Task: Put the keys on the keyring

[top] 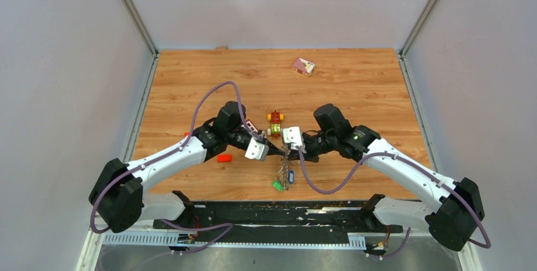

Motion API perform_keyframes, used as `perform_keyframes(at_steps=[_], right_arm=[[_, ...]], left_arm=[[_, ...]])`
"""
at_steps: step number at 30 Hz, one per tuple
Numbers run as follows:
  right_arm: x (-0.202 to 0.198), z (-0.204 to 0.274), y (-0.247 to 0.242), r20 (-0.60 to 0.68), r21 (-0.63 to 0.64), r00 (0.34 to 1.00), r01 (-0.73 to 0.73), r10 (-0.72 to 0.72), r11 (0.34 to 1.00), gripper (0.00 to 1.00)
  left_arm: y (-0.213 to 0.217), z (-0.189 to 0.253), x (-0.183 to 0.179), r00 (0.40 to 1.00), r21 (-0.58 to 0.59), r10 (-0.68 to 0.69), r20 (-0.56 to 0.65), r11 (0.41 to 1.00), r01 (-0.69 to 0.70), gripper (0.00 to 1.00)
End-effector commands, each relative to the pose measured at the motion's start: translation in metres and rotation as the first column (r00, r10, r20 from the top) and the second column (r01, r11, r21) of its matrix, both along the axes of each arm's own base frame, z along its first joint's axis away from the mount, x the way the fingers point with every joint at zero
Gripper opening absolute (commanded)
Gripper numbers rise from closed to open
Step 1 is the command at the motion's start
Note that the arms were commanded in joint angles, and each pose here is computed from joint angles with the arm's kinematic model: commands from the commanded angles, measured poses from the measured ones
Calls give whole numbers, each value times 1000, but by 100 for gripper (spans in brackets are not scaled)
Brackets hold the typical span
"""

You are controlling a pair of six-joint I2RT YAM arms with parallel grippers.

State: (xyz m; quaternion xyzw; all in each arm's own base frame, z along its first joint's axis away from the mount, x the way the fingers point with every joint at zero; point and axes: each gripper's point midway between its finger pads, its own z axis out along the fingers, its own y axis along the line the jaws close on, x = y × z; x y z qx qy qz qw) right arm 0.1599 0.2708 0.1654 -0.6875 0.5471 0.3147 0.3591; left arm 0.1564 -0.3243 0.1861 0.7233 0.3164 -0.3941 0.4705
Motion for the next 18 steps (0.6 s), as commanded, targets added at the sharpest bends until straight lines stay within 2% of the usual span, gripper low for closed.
perform_keyframes(at_steps=[1,18], right_arm=[[-1,12,10,24,48,999,-44,43,998,0],[-2,18,16,7,58,998,-58,58,997,0]], left_arm=[[0,14,-2,1000,-43,-11,27,999,12,0],[4,-5,-19,991,19,-112,79,994,111,0]])
